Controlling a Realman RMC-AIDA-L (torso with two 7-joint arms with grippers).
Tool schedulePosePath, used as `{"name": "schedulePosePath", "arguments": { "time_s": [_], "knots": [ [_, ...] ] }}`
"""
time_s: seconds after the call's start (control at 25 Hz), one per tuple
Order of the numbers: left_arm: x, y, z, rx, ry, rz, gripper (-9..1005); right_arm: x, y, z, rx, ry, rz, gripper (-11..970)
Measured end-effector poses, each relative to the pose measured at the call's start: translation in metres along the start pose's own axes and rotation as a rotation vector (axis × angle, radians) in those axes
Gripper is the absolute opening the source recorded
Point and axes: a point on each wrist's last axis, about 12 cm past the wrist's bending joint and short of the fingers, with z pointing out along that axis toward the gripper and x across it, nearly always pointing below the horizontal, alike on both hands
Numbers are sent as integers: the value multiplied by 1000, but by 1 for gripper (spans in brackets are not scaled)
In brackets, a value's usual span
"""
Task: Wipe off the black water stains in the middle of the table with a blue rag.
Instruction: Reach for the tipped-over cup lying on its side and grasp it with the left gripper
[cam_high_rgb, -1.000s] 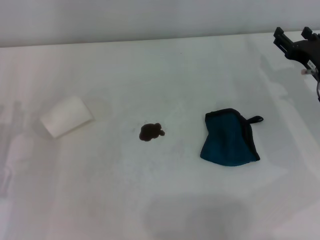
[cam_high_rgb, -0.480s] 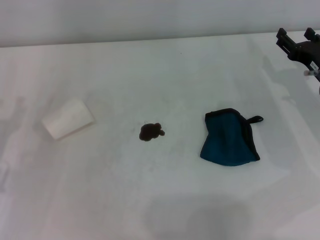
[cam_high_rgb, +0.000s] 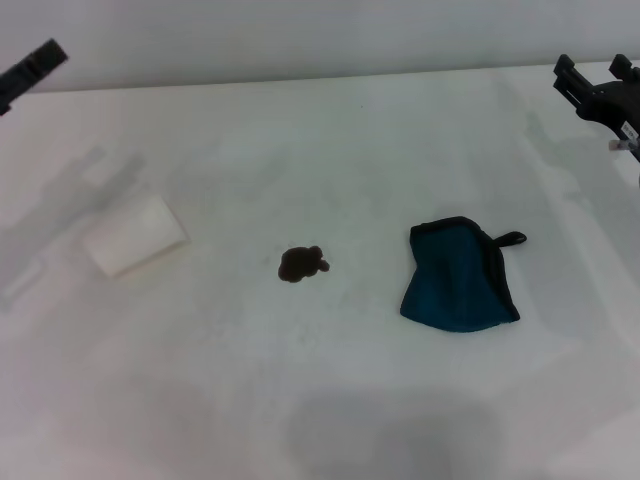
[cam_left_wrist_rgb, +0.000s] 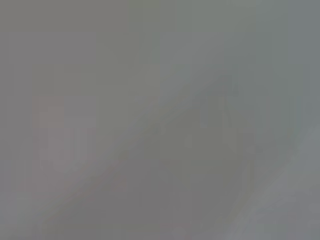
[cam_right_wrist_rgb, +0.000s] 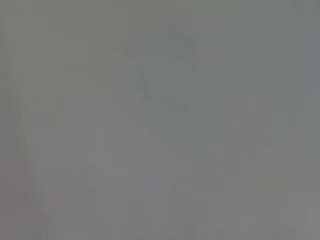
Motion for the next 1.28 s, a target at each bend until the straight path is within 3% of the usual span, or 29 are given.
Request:
{"name": "schedulePosePath", "arguments": {
  "time_s": [0.08,0.12,0.2,0.48,0.68,0.92,1.28],
  "knots": [
    [-29,1,9,-25,187,90,876,0,-1,0,2,0,1,841],
    [-29,1,9,-25,187,90,876,0,-1,0,3,0,1,841],
    [-49,-5,15,-31,294,161,876,-1,0,2,3,1,1,840],
    [-105,-22,4,-19,374,263,872,-5,4,8,-4,-4,1,841],
    [-122,-34,3,-80,575,301,872,-6,4,9,-2,-3,-1,840],
    [-125,-39,9,-109,768,398,872,-6,1,10,9,0,-2,840],
    [-133,-53,34,-31,884,634,873,-1,1,8,19,22,4,841]
  ]
}}
